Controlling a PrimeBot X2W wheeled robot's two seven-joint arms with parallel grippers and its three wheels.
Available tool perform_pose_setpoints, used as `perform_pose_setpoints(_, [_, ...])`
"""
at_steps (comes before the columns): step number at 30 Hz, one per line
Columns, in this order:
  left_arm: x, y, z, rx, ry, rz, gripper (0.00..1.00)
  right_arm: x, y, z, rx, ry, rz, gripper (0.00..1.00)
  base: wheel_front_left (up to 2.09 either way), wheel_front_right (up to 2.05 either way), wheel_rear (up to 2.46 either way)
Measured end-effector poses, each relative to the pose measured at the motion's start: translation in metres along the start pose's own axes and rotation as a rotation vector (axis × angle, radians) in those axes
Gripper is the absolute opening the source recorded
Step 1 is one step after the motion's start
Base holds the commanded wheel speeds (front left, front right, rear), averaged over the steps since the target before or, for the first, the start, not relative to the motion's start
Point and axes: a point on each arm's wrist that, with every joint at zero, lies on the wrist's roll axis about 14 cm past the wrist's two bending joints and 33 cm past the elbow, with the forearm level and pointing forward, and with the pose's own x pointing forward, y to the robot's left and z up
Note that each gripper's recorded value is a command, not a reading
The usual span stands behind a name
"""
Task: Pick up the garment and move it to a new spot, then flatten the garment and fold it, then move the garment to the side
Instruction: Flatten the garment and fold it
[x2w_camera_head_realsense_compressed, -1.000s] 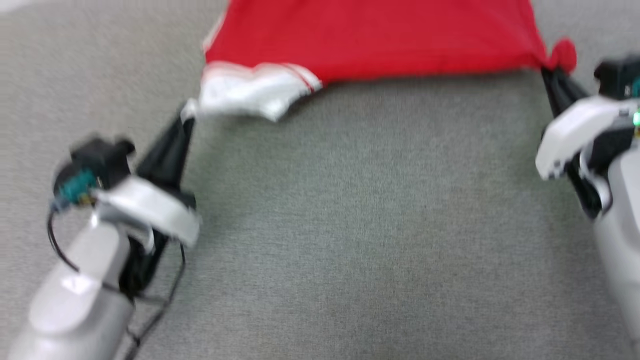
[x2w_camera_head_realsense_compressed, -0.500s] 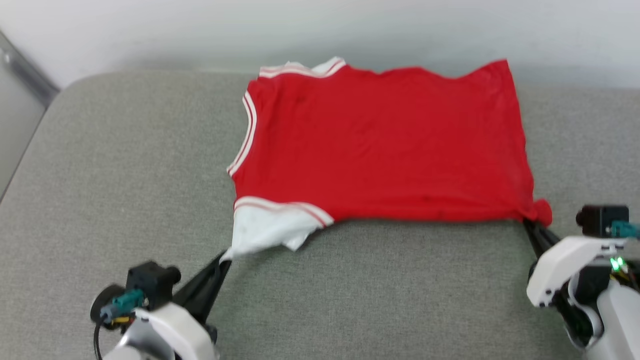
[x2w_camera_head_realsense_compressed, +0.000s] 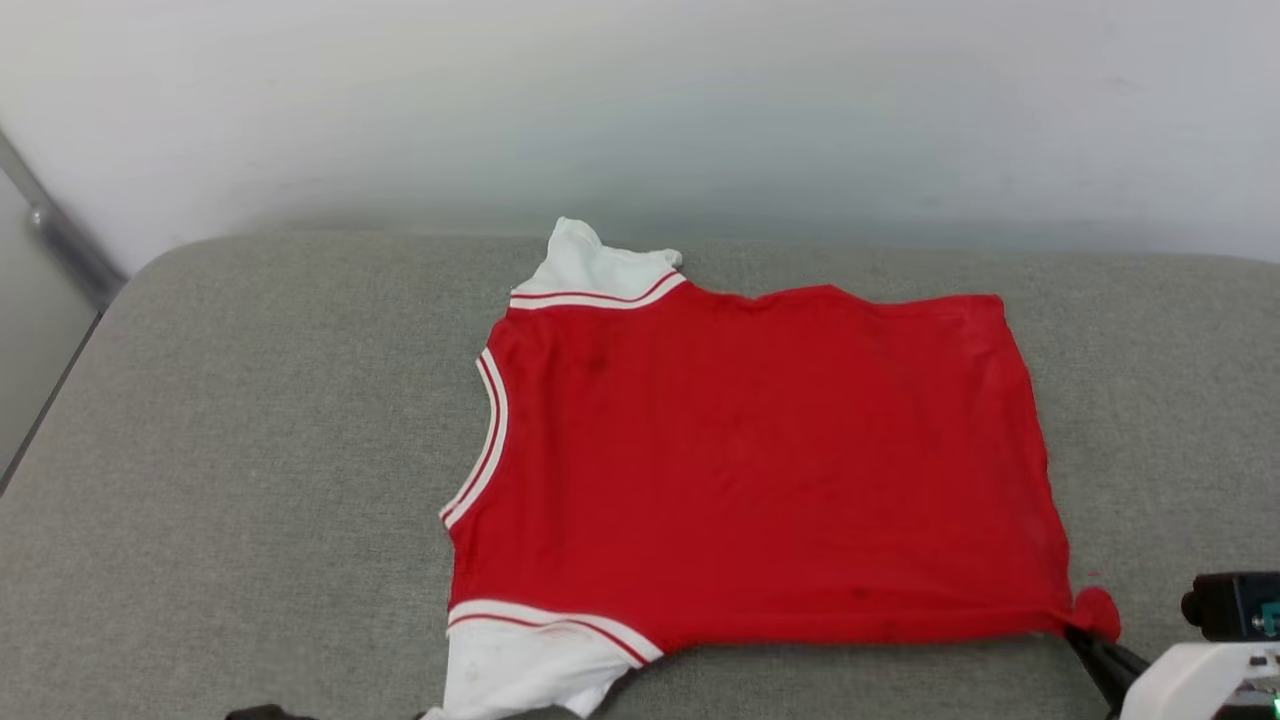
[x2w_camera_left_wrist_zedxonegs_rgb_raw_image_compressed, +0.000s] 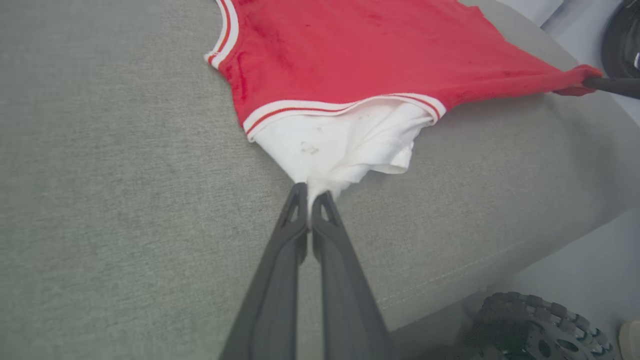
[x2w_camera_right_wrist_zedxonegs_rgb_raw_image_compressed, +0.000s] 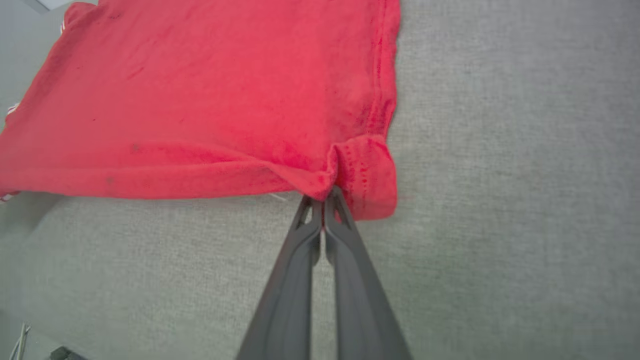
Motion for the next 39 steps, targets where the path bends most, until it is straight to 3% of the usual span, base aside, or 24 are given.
perform_pose_setpoints(6, [-0.02,-0.021,-0.024,-0.092,0.085,-0.046,0.0,-0.03,0.0,-0.027,-0.005,0.123,0.006,0.0,0.0,0.0,0.0])
perform_pose_setpoints(17, [-0.009,-0.016,0.007,-0.045,0.0,-0.052,0.0,-0.037,0.007,-0.019,0.023,0.116,0.018,0.0,0.0,0.0,0.0])
perform_pose_setpoints(26, [0.03,-0.001,0.063,0.009,-0.148,-0.059,0.0,-0.014,0.012,0.008,0.023,0.093,0.046,0.0,0.0,0.0,0.0])
perform_pose_setpoints(39, [0.098,0.034,0.076,0.073,-0.094,-0.04,0.0,0.044,0.003,0.011,-0.052,0.225,0.044,0.0,0.0,0.0,0.0])
